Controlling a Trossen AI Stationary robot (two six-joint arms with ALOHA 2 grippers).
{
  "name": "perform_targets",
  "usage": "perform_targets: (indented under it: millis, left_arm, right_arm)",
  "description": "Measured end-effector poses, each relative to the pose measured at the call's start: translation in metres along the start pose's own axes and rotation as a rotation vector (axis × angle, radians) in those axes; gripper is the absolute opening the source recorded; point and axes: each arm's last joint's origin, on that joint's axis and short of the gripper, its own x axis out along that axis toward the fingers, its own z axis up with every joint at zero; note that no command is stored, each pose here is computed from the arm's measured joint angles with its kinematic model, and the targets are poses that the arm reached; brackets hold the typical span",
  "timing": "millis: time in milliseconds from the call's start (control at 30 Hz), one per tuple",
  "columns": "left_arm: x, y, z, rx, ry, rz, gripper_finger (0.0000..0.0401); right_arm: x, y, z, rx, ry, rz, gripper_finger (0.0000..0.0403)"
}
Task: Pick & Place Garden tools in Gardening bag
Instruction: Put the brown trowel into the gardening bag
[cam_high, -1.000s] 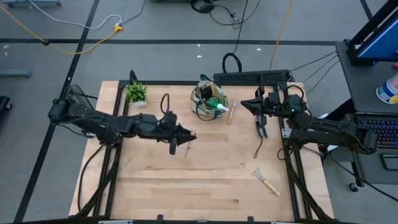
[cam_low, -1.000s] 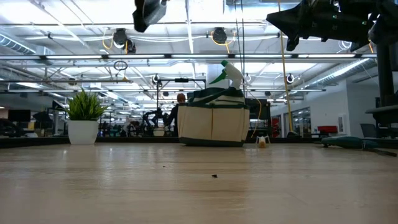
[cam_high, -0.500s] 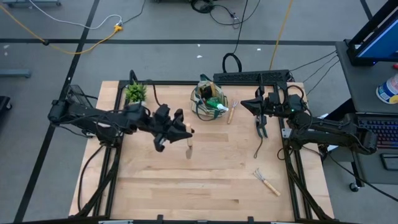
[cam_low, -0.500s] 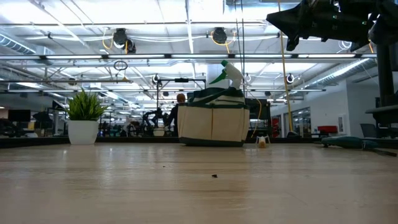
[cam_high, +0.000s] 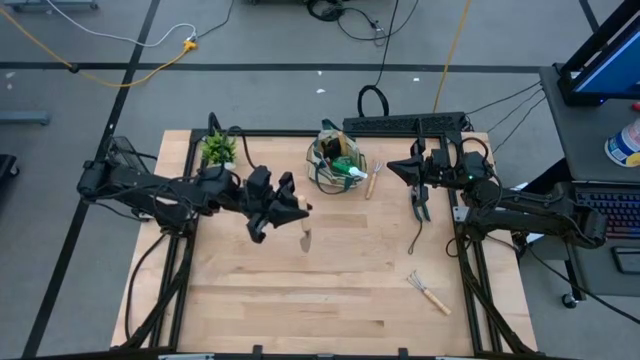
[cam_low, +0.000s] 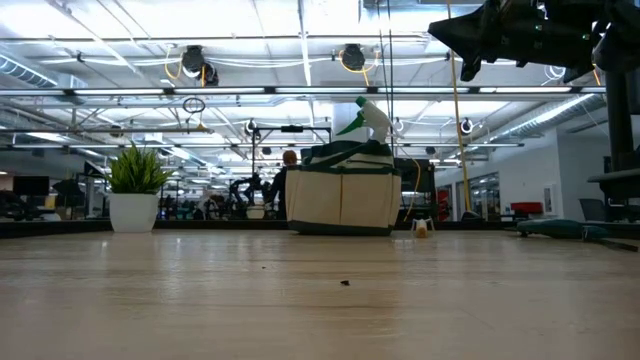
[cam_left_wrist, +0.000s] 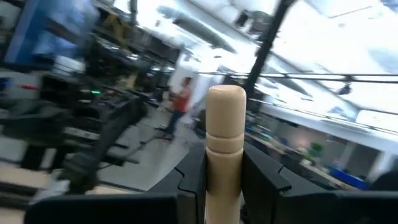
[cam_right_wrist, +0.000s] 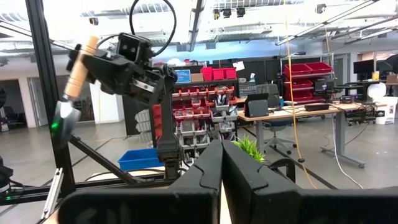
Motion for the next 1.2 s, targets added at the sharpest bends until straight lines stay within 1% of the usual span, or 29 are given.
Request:
perform_targets:
  millis: [233,300,467,700,867,1067,1133,1200]
  left_arm:
    - [-0.001,0.011,-0.002,0.045,-0.029,0.207,0.0071]
    - [-0.002,0.015,-0.001,0.062,-0.050,0.287,0.0071]
    - [-0.007,0.028,0.006,0.083,-0.144,0.505,0.0071]
    - [-0.016,0.046,0.016,0.103,-0.263,0.750,0.0071]
    - [-0.023,0.061,0.025,0.137,-0.299,0.836,0.0071]
    - [-0.033,0.082,0.037,0.231,-0.305,0.930,0.0071]
    - [-0.038,0.088,0.041,0.253,-0.307,0.949,0.0071]
    - [-0.041,0.094,0.046,0.272,-0.303,0.939,0.0071]
  right_arm:
    - [0.000,0.000,0.000,0.001,0.000,0.000,0.0000]
    - [0.000,0.000,0.000,0.001,0.000,-0.001,0.0000]
    - [0.000,0.000,0.000,0.002,-0.001,-0.001,0.0000]
    - [0.000,0.000,0.000,0.002,-0.001,-0.001,0.0000]
    - [0.000,0.000,0.000,0.002,-0.001,-0.002,0.0000]
    - [0.000,0.000,0.000,0.002,-0.002,-0.009,0.0000]
    - [0.000,0.000,0.000,0.002,-0.002,-0.010,0.0000]
    - [0.000,0.000,0.000,0.002,-0.002,-0.009,0.0000]
